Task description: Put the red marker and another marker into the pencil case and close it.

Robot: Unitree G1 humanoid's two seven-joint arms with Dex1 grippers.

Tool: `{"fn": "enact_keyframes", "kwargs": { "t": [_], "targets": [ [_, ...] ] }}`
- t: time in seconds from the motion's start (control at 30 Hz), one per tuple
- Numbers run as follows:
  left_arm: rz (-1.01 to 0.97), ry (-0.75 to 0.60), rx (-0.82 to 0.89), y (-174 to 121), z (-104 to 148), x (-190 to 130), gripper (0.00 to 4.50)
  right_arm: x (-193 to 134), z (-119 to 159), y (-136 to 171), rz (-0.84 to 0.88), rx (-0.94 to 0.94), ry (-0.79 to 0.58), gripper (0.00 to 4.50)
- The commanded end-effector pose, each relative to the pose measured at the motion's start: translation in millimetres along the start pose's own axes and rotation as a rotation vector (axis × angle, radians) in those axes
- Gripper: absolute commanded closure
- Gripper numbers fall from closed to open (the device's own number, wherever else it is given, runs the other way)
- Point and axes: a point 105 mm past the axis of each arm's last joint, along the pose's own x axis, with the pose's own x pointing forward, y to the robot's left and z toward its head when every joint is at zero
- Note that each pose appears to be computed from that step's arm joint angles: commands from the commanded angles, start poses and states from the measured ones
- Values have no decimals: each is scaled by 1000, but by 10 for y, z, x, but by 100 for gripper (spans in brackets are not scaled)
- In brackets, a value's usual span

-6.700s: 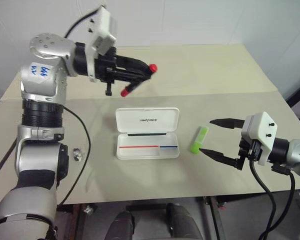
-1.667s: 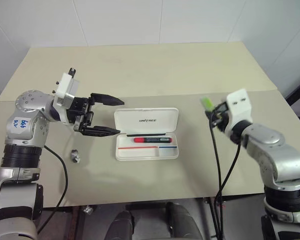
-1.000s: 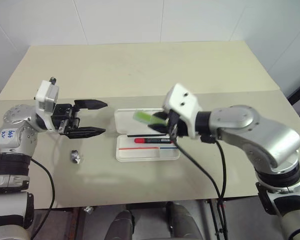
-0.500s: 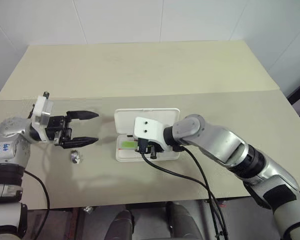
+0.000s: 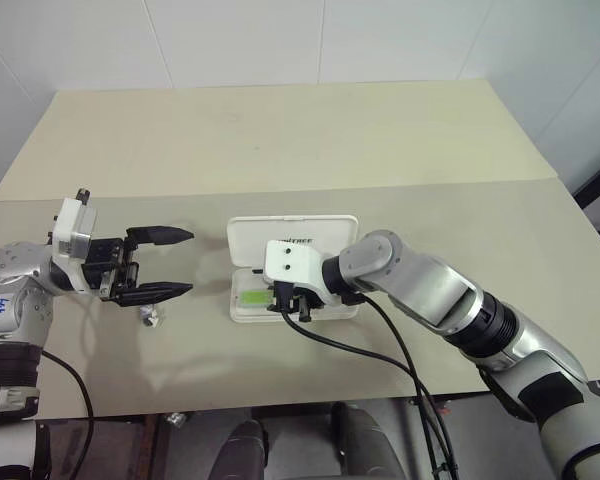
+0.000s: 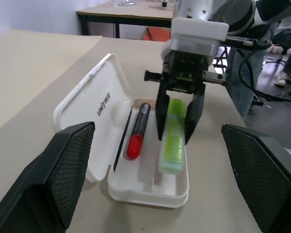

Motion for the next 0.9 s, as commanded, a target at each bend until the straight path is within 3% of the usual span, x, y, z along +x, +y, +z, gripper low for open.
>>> {"fn": "enact_keyframes", "kwargs": {
  "t": [0.03, 0.43, 0.47, 0.73, 0.9],
  "targets": [
    [-71, -1, 38, -69, 78, -13, 0, -57, 133, -11, -20, -35, -55, 340],
    [-75, -1, 43, -56, 81, 32, 0, -55, 145, -30, -32, -14, -73, 340],
    [-75, -2, 43, -55, 79, 35, 0, -55, 145, -26, -30, -11, -74, 264],
    [-74, -7, 45, -47, 77, 58, 0, -94, 142, 5, -19, -3, -85, 4],
    [-69, -14, 46, -45, 76, 79, 0, -175, 151, 23, -17, 7, -103, 4]
  ]
}}
